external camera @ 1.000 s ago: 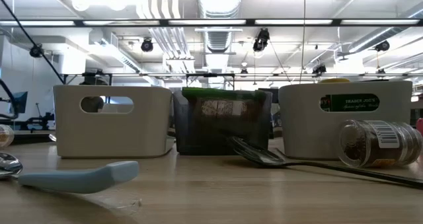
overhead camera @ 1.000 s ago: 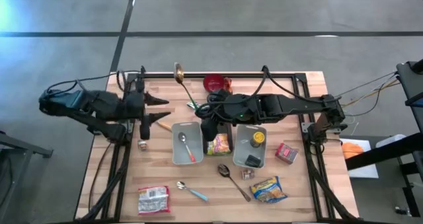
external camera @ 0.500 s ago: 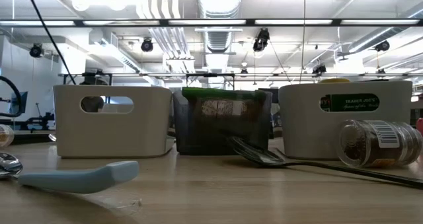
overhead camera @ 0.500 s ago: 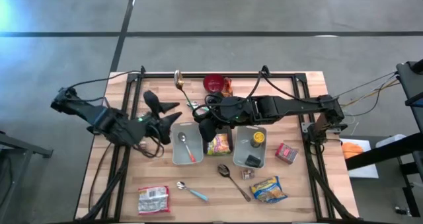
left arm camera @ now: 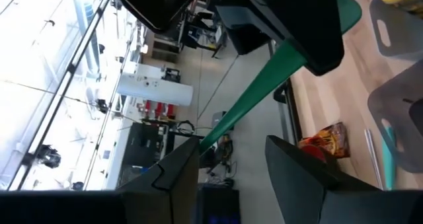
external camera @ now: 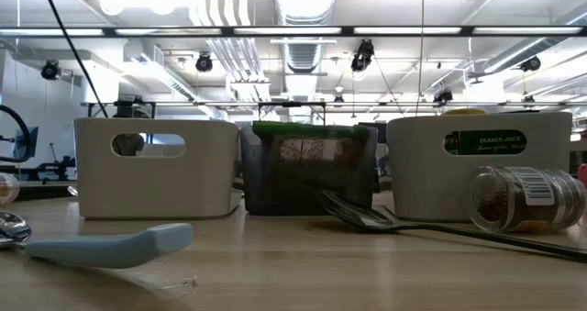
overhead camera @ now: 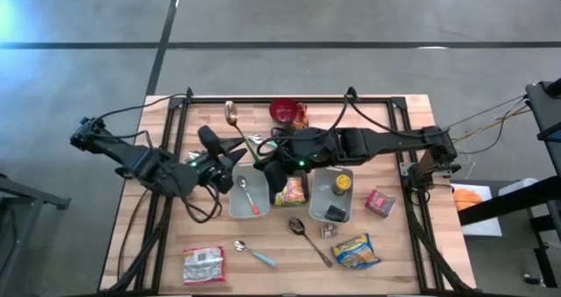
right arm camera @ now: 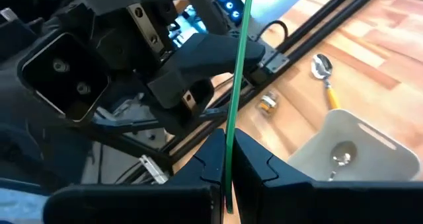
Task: Pick & Place Food Item
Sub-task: Put the green spoon into the left gray bin
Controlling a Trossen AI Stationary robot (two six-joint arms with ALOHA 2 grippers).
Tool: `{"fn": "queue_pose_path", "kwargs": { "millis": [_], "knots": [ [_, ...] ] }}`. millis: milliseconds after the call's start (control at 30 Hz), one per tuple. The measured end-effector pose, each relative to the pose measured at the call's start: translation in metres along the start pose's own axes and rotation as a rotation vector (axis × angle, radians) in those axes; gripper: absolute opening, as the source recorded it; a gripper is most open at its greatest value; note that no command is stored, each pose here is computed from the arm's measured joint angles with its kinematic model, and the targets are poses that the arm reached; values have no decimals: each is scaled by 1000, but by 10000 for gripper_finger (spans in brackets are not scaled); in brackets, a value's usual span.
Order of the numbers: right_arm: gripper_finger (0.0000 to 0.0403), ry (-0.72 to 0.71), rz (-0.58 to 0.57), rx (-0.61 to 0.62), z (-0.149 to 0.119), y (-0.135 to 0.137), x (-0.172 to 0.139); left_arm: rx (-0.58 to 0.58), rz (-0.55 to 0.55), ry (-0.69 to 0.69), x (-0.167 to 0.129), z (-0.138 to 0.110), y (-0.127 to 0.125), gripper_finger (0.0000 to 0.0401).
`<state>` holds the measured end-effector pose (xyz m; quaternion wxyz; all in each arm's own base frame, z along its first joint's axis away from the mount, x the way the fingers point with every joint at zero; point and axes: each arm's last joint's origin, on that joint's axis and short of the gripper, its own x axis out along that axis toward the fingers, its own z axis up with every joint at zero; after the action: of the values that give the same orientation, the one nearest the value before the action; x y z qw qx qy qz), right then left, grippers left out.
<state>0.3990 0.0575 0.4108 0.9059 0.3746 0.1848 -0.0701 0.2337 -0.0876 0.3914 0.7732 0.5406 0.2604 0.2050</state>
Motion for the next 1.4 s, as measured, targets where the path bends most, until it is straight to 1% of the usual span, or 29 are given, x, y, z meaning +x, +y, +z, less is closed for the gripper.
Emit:
{"fn": "queue_pose_path", "kwargs": {
  "millis": [167, 267, 400, 633, 667, 967, 1067, 1167, 1400],
  "knots": [
    [8, 8, 4, 2, -2, 1, 0, -1, 6, -5, 0, 1, 1, 173],
    [8, 28, 22, 5, -4, 2, 0, -1, 9, -7, 0, 1, 1, 158],
    [8, 32, 30, 14, -5, 3, 0, 20, 12, -6, 0, 2, 2, 114],
    [8, 27, 41, 29, -5, 4, 1, 61, 9, 1, 0, 1, 1, 18],
    [8, 29, 46, 32, -5, 4, 0, 70, 9, 2, 0, 1, 1, 12],
    [9, 32, 52, 25, -4, 4, 0, 95, 13, 14, 0, 0, 0, 3],
    [14, 31, 51, 25, -4, 4, 0, 120, 2, 21, 0, -1, -1, 2],
    [46, 23, 61, 27, -3, 5, 0, 144, -16, 27, 0, -3, -4, 1],
    [174, 26, 81, 45, -2, 4, 1, 159, -21, 38, 0, -4, -6, 2]
  ]
}}
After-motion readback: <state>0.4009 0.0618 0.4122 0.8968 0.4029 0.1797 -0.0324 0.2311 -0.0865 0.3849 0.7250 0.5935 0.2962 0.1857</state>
